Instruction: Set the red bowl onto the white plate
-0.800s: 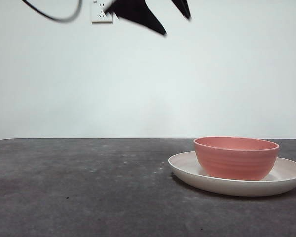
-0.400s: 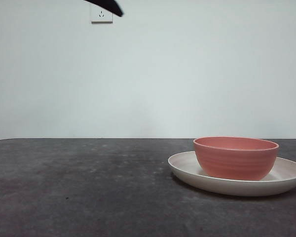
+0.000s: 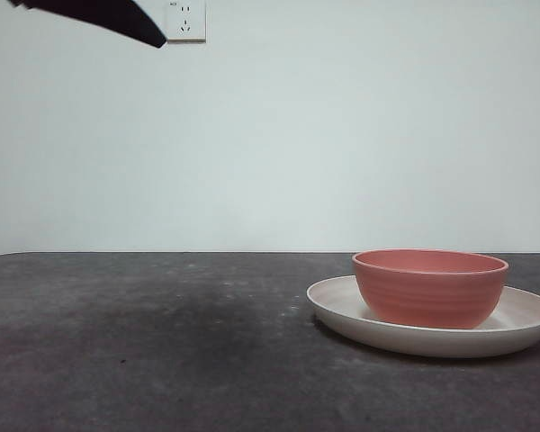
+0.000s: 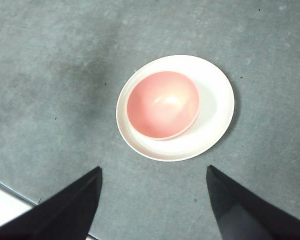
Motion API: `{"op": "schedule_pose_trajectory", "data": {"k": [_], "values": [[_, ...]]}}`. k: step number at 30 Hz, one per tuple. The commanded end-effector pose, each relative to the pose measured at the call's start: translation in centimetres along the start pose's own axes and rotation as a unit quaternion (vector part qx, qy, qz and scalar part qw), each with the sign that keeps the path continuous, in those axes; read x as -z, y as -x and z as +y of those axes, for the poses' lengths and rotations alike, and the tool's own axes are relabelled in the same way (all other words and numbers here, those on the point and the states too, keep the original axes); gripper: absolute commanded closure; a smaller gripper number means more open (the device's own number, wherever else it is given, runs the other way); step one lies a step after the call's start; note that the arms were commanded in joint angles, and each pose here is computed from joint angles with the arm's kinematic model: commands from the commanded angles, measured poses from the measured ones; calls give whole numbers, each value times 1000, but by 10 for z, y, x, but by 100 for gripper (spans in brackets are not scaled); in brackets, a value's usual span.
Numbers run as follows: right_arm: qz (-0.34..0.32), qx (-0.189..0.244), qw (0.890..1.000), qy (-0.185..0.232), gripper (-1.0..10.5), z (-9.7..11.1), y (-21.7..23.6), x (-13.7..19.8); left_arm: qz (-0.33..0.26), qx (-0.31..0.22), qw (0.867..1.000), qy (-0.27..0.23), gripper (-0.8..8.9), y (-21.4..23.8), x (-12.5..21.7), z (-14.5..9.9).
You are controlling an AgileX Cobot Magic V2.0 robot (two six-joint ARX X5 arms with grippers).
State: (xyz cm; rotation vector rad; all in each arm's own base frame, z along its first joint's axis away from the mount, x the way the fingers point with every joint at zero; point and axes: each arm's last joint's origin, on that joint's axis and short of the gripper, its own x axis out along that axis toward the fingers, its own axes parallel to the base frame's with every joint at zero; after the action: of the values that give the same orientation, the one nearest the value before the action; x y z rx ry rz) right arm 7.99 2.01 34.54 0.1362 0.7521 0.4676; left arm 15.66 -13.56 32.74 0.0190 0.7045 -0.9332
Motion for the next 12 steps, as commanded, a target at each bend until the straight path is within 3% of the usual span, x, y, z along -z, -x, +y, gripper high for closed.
{"op": "schedule_pose_trajectory", "data": {"k": [1, 12], "values": [[-5, -2, 1000, 1, 613, 2, 3, -3, 3, 31, 999, -8, 529, 1, 7, -2], [-1, -1, 1000, 0, 613, 1, 3, -3, 6, 49, 999, -8, 533, 4, 12, -4]]}}
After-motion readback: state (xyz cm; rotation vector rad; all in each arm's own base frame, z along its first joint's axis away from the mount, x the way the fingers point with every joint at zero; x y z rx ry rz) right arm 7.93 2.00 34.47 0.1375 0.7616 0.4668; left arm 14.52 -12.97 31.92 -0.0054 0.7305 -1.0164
